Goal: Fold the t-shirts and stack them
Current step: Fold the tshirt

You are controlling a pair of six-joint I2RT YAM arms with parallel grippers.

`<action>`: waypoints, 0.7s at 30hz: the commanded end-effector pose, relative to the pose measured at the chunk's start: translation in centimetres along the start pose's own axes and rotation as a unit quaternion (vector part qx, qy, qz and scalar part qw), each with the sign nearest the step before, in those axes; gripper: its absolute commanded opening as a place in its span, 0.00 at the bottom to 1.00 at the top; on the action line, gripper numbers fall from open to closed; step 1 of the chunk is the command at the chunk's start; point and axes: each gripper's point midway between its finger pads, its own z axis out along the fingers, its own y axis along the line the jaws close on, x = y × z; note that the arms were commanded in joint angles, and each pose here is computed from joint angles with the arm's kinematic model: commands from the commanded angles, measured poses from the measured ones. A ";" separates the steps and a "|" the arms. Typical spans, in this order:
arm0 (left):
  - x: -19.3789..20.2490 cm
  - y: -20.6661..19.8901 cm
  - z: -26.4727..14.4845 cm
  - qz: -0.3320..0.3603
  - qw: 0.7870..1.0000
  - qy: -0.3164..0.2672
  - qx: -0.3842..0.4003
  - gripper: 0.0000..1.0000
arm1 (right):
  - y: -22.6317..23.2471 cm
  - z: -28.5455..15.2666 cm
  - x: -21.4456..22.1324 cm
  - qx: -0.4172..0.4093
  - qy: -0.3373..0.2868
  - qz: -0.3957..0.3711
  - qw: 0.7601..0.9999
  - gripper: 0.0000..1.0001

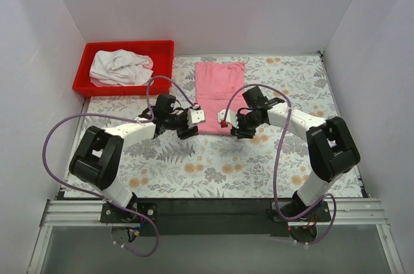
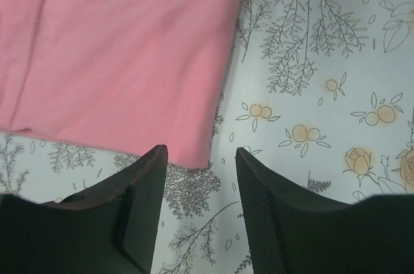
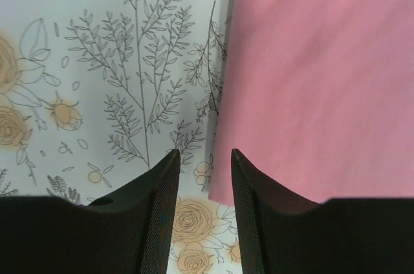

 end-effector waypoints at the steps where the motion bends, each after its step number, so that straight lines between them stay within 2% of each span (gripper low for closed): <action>1: 0.1 0.0 0.5 0.035 0.999 -0.001 -0.003 0.46 | -1.7 0.5 0.4 0.028 0.004 0.000 1.000 0.44; 16: 2.8 0.3 3.5 0.091 0.996 0.020 -0.001 0.45 | -0.6 3.4 4.3 0.012 0.046 -0.001 0.999 0.39; 19: 4.3 0.0 3.9 0.091 0.995 0.038 0.003 0.42 | -0.4 3.7 5.0 0.015 0.053 -0.003 0.998 0.35; 21: 4.7 0.0 3.9 0.101 0.994 0.044 0.000 0.29 | -0.2 3.8 5.1 0.015 0.056 -0.001 0.998 0.29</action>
